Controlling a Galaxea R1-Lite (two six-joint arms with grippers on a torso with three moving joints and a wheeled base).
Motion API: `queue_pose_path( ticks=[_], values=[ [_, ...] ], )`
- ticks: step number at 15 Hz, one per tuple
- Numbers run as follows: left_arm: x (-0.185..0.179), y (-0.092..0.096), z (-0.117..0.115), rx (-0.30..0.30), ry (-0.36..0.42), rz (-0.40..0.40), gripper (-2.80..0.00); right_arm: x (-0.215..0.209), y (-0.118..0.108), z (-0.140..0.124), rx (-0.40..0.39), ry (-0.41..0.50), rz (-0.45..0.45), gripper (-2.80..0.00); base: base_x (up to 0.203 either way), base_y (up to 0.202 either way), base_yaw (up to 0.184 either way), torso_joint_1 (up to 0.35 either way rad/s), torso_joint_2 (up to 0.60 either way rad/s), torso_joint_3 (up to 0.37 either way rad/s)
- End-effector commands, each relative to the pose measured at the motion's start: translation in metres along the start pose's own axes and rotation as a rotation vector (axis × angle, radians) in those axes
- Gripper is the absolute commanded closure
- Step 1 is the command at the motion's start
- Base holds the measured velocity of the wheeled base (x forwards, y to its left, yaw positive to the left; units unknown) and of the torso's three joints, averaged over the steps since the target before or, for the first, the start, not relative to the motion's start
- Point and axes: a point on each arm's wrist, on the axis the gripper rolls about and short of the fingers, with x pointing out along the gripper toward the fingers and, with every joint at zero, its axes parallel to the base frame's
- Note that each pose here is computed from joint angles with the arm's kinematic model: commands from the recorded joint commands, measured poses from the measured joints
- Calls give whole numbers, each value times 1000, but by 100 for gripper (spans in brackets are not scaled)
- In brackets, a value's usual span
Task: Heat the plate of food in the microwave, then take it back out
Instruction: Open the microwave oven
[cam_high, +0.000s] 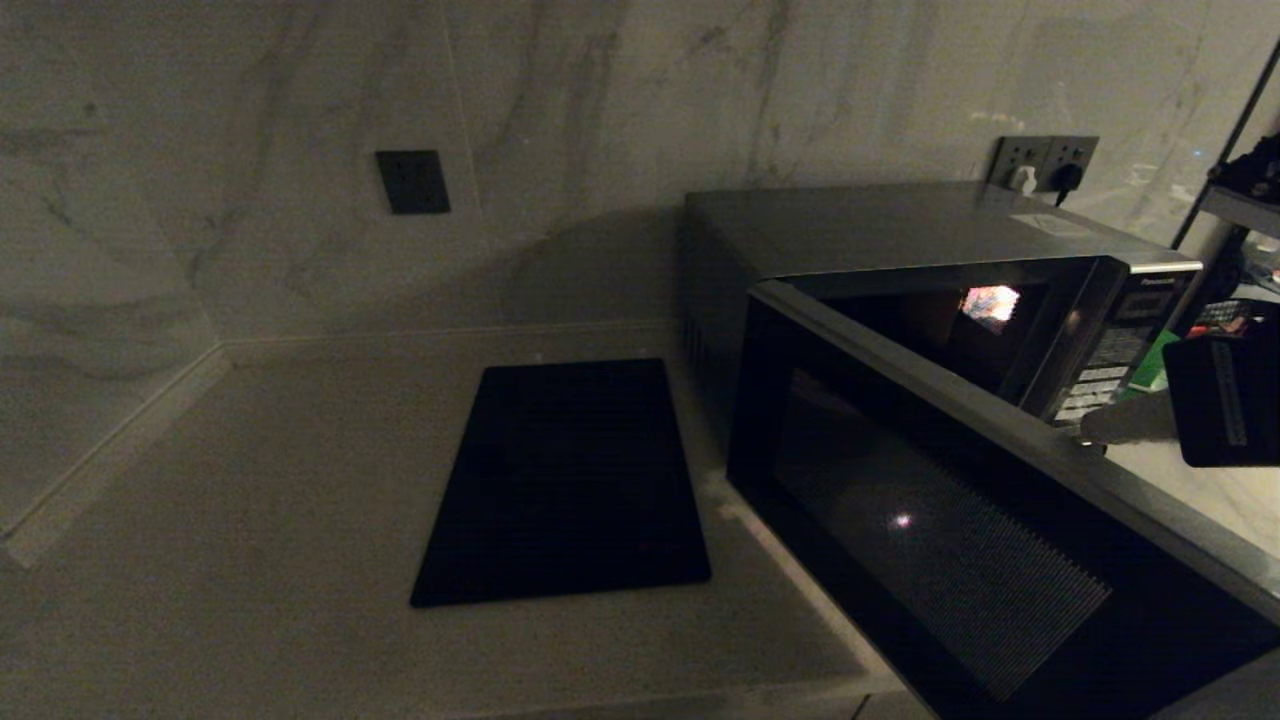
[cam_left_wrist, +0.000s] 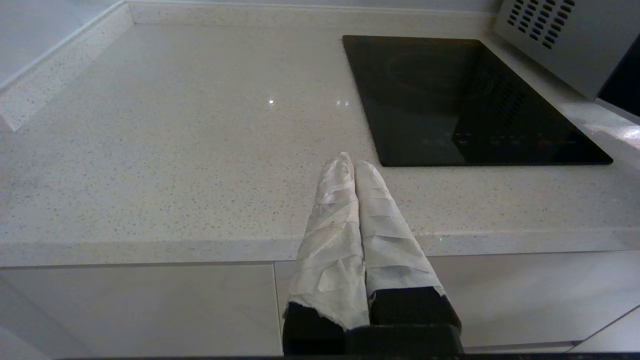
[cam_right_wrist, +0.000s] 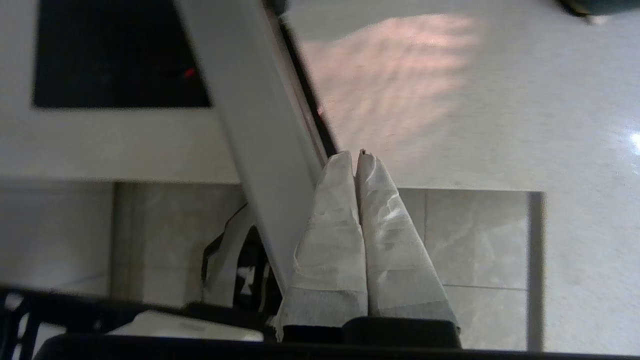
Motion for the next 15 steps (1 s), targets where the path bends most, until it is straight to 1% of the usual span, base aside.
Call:
queue_pose_path(
  ticks=[1,6,8,10,12,15],
  values=[
    [0,0,0,-1,1,0,0,3,11,-4,-24,23,33,0,0,0,0,0,0,0],
    [0,0,0,-1,0,1,0,4,29,-8,-63,50,103,0,0,0,0,0,0,0],
    [0,0,0,-1,1,1,0,2,37,-5,-61,20,157,0,0,0,0,0,0,0],
    [0,0,0,-1,1,1,0,-1,43,0,-56,-13,192,0,0,0,0,0,0,0],
    [0,0,0,-1,1,1,0,-2,45,2,-52,-32,207,0,0,0,0,0,0,0],
    [0,0,0,-1,1,1,0,-3,41,-1,-39,-33,194,0,0,0,0,0,0,0]
  ],
)
